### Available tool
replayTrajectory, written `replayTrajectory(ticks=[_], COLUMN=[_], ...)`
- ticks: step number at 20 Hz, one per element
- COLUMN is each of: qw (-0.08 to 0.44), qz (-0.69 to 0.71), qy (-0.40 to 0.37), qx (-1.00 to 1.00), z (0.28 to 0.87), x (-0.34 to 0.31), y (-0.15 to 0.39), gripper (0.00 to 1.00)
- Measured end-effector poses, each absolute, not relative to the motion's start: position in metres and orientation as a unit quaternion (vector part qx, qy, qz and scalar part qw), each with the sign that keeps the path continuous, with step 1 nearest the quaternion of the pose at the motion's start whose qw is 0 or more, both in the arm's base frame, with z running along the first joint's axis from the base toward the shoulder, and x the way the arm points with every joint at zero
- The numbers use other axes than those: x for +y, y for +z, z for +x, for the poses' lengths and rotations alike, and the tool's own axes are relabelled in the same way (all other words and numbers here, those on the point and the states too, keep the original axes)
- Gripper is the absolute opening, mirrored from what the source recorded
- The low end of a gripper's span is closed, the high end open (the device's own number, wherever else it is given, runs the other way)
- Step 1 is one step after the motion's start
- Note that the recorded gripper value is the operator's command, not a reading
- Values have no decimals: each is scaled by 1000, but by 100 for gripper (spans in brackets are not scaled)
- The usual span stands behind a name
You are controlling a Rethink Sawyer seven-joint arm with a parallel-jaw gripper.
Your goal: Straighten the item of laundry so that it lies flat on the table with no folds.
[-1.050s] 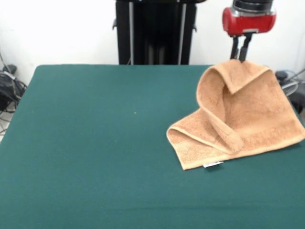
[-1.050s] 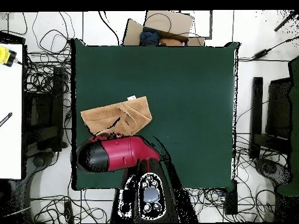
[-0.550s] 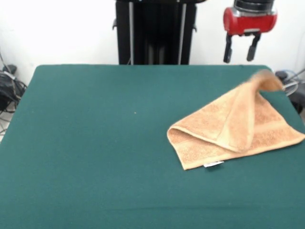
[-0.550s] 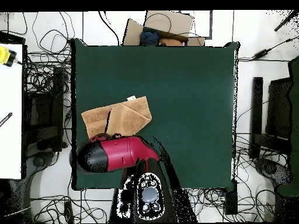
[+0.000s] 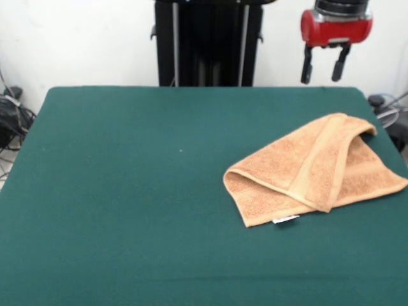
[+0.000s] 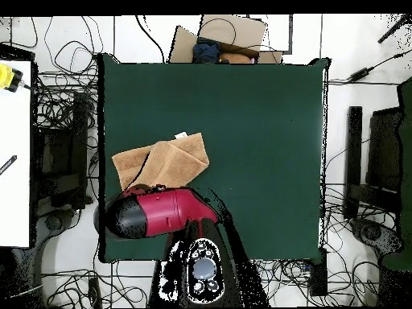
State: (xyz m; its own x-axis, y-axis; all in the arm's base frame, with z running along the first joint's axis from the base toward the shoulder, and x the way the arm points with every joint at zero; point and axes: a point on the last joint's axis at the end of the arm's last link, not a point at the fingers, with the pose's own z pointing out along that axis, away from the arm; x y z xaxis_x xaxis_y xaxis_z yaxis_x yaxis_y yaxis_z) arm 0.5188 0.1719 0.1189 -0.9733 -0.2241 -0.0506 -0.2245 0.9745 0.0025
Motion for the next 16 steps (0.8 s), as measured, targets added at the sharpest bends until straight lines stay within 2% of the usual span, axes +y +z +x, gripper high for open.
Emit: replayTrajectory(ticks=[10, 16], qw=[40, 100], qz=[-119, -116], qy=[2, 17], qx=[992, 988], z=[528, 581], x=[196, 221], y=[128, 71], gripper=[100, 100])
